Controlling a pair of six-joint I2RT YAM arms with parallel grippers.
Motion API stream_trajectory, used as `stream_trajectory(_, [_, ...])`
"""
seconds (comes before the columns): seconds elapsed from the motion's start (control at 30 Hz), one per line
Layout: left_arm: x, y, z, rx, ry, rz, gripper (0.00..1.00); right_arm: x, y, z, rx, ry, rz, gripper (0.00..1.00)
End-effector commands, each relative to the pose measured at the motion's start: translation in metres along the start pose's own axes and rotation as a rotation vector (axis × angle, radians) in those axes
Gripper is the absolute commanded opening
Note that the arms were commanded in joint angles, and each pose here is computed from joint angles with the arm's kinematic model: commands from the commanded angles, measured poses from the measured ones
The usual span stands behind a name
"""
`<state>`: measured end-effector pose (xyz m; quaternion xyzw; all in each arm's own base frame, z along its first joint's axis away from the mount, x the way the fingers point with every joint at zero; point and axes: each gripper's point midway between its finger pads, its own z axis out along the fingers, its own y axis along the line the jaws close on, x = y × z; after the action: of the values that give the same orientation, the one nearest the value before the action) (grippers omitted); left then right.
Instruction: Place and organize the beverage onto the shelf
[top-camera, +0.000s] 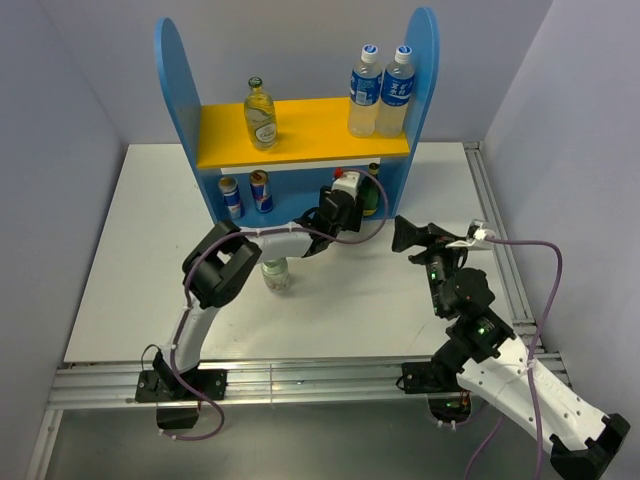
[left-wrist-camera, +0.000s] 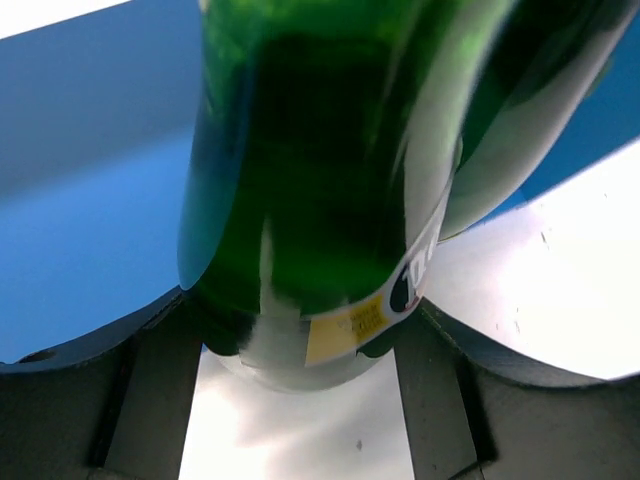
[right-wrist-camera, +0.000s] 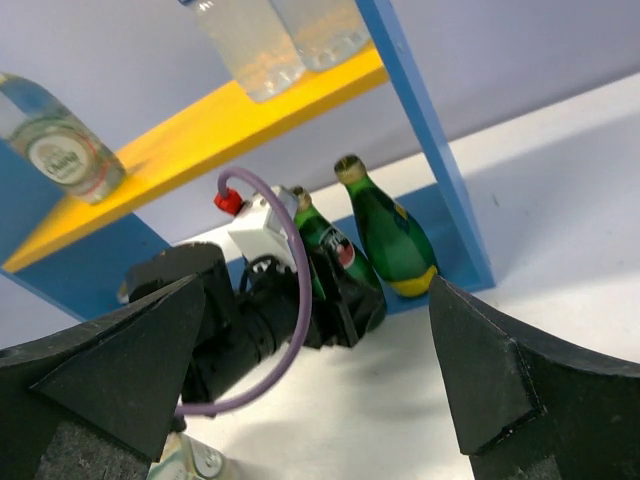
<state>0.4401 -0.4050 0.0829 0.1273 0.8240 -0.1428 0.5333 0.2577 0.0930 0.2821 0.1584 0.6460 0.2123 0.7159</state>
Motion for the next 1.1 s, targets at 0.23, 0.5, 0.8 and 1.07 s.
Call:
stream_trajectory(0.23, [-0.095, -0.019, 0.018, 0.038, -0.269, -0.093, 0.0, -0.013, -0.009, -0.011, 0.036, -0.001, -0.022, 1.0])
stream_trajectory(0.5, [-0.09, 0.002, 0.033, 0.0, -0.27, -0.082, 0.0, -0.01, -0.011, -0.01, 0.04, -0.002, -0.028, 1.0])
stream_trajectory(0.8, [-0.088, 0.01, 0.03, 0.002, -0.253, -0.094, 0.99, -0.006, -0.012, -0.01, 0.041, 0.004, -0.028, 1.0])
stream_trajectory(1.07, [-0.09, 0.011, -0.004, -0.001, -0.248, -0.093, 0.99, -0.004, -0.012, -0.013, 0.029, 0.007, -0.014, 1.0])
